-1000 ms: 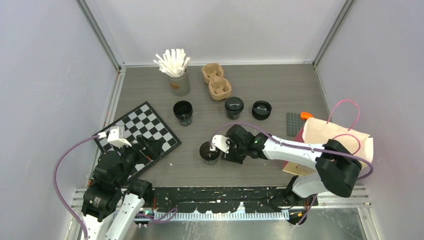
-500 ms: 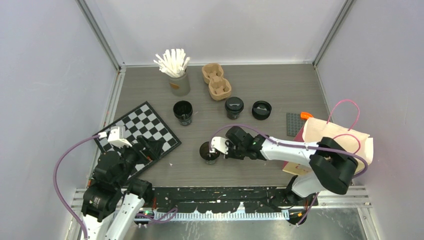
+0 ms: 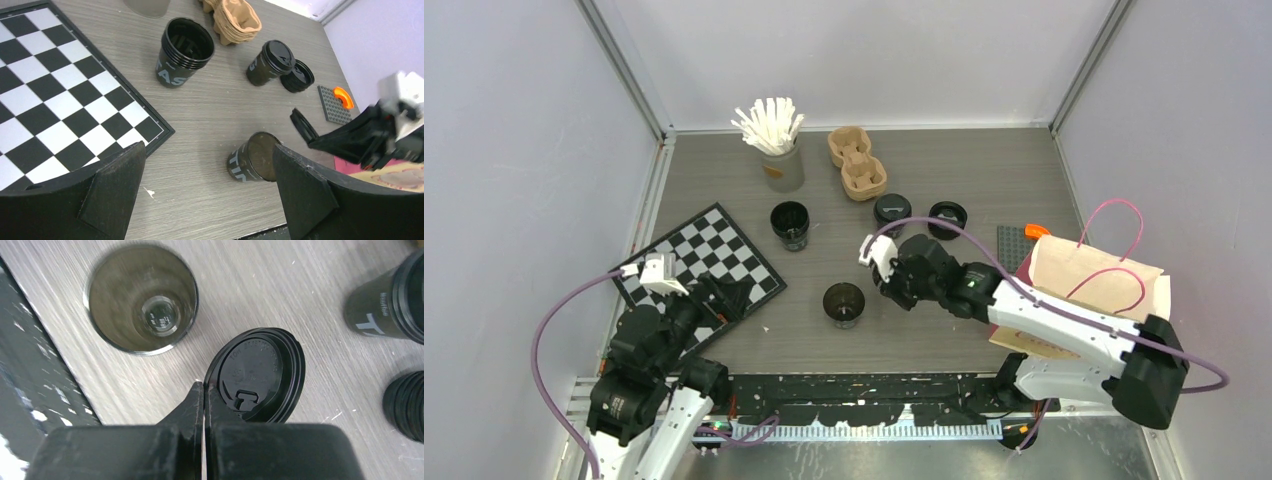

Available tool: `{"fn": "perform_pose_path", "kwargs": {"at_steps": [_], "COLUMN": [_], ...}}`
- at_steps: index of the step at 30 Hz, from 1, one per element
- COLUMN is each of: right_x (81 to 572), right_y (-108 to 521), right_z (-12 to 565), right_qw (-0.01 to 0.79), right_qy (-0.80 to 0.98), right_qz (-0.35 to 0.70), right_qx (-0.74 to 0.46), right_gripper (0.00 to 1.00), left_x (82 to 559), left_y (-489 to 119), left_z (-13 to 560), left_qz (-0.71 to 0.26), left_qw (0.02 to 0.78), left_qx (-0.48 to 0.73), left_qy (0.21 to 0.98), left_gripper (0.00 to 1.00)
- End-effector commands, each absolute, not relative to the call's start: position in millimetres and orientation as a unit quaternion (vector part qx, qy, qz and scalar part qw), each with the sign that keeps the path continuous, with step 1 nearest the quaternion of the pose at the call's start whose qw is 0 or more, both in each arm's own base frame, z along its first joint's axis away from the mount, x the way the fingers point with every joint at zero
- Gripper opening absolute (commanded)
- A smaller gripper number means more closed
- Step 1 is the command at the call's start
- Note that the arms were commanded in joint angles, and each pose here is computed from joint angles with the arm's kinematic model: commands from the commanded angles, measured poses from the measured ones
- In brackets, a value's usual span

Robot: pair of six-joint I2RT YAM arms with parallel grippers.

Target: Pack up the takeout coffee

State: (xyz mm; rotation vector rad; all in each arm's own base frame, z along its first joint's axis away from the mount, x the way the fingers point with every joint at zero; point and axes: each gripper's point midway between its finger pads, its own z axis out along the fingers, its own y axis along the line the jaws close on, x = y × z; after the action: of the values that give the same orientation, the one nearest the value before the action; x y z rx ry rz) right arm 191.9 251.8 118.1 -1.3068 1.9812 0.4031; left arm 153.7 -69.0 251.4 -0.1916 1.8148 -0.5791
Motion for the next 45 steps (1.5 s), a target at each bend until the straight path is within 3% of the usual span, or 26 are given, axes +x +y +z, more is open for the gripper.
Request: {"fn": "perform_pose_path", "kwargs": {"at_steps": [1, 8, 12, 16, 22, 26, 30, 33, 36, 45], "right_x": [184, 135, 117, 122, 124, 118, 114, 112, 130, 161], "right_y": [266, 302, 325, 336, 353, 357, 353, 350, 341, 331], "right_z": [173, 213, 251, 282, 327, 337, 361, 372, 368, 368], "right_qw": [0.367, 0.245, 0.254, 0.282, 0.275, 0.257, 0.263, 0.267, 0.304, 0.331], "right_qy": [0.821, 0.841, 0.786, 0.758, 0.713, 0.705, 0.676, 0.662, 0.678, 0.643], "right_qz": [0.241, 0.373, 0.476, 0.53, 0.618, 0.635, 0.668, 0.681, 0.66, 0.691], "right_qx": [-0.366, -0.308, -0.302, -0.256, -0.184, -0.184, -0.17, -0.164, -0.11, 0.02], "right_gripper": [0.01, 0.0, 0.04, 0.07, 0.08, 0.08, 0.07, 0.06, 0.06, 0.09], "left_x": [155, 147, 143, 153, 167, 143, 149, 154, 144, 144], "left_y": [-86, -142, -167, -173, -176, -193, -188, -183, -188, -181], "left_z": [274, 288, 282, 290, 291, 295, 297, 301, 310, 330], "left_qz": [-0.274, -0.359, -0.388, -0.402, -0.446, -0.499, -0.475, -0.468, -0.487, -0.437], "left_qw": [0.597, 0.58, 0.566, 0.571, 0.562, 0.539, 0.555, 0.552, 0.543, 0.635], "left_qx": [-0.02, 0.164, 0.27, 0.258, 0.176, 0.246, 0.238, 0.205, 0.23, 0.282], "left_qy": [0.754, 0.713, 0.675, 0.667, 0.674, 0.632, 0.64, 0.659, 0.644, 0.571], "left_gripper": [1.0, 0.97, 0.85, 0.83, 0.97, 0.92, 0.87, 0.99, 1.0, 1.0]}}
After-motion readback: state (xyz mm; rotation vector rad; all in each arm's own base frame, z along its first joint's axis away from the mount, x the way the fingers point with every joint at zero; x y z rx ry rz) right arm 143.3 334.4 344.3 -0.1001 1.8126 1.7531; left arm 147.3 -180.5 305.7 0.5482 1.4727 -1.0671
